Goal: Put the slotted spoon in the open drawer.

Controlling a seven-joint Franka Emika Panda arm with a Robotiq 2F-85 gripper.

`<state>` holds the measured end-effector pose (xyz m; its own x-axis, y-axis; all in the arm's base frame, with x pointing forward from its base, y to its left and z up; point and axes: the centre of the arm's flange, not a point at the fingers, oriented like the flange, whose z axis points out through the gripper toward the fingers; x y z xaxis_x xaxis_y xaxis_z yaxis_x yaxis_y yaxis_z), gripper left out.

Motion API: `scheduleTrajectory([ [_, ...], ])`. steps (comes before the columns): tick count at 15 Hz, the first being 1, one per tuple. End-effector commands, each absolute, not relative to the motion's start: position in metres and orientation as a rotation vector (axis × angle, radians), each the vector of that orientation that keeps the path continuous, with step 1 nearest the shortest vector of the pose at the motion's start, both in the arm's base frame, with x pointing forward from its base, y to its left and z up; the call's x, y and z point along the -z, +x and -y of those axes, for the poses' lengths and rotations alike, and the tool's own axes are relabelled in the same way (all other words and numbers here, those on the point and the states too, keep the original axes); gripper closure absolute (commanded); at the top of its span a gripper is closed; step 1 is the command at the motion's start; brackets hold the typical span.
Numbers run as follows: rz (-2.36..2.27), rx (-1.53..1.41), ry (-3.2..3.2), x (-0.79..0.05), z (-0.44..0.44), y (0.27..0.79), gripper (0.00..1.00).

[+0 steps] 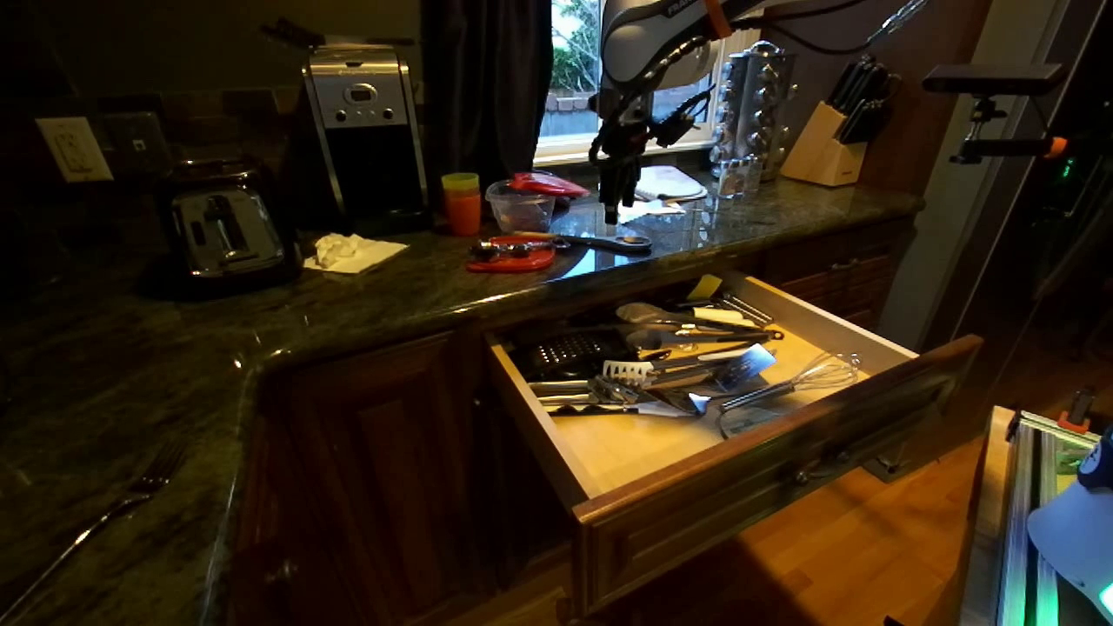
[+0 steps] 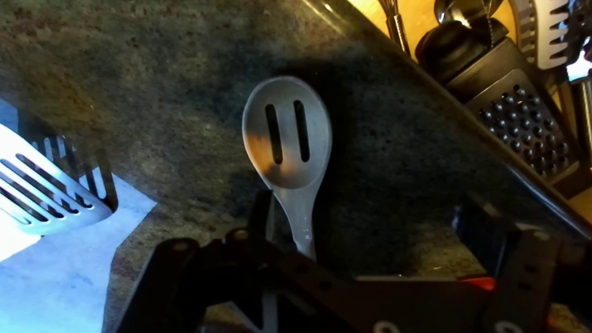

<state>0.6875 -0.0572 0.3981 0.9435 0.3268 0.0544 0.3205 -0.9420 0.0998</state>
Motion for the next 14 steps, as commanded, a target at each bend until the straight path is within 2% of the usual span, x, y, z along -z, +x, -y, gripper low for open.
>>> scheduleTrajectory([
  [1,-0.502,-0.108,3.009,-0.398,0.057,0.688,0.00],
  [14,-0.652,-0.230,2.969,-0.345,0.077,0.746,0.00],
])
